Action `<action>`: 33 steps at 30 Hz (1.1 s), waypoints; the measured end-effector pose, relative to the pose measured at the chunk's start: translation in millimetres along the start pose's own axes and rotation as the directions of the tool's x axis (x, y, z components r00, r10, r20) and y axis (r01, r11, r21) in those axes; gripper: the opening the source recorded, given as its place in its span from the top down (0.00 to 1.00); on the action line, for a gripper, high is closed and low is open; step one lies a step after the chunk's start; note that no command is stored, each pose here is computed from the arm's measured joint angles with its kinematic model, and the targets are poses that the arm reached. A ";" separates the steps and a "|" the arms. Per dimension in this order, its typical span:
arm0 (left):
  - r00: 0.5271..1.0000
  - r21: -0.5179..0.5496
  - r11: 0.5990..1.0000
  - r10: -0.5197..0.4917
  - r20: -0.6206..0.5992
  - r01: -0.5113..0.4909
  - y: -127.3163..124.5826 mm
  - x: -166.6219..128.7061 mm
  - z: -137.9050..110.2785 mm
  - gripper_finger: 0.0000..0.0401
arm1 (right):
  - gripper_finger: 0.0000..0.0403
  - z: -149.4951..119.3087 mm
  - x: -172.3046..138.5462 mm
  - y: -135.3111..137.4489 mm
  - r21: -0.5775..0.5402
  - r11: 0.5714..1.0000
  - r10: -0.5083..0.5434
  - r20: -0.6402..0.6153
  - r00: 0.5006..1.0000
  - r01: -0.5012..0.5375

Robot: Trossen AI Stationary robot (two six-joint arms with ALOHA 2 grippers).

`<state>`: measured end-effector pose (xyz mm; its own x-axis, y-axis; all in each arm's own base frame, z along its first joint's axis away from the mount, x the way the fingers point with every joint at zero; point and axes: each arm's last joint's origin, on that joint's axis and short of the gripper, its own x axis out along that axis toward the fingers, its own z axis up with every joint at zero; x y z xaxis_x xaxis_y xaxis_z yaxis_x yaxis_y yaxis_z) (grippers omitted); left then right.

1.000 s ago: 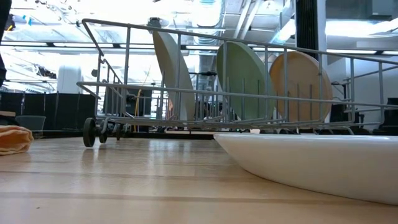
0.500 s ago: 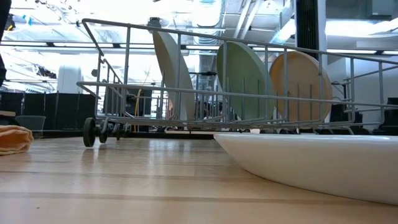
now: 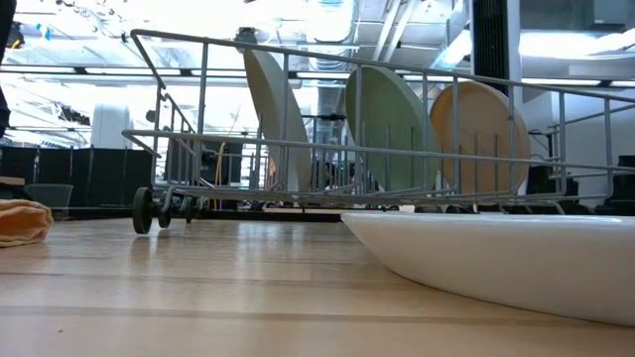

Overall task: Sort dishes
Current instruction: Put the blue patterned plate in the dish rack

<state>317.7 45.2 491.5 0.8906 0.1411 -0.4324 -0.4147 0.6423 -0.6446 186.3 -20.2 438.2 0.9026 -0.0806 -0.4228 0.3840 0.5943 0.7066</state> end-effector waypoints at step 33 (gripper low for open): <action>0.997 0.074 0.997 0.016 0.076 -0.022 17.9 -47.1 21.6 1.00 | 0.67 -1.9 -17.8 1.5 0.027 0.999 0.045 0.020 0.999 -0.045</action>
<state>272.3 66.3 514.0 0.8954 0.2083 -0.3934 -0.4190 0.6931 -0.5866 170.5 -16.4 445.7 0.9226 -0.0697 -0.3795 0.3480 0.5753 0.7402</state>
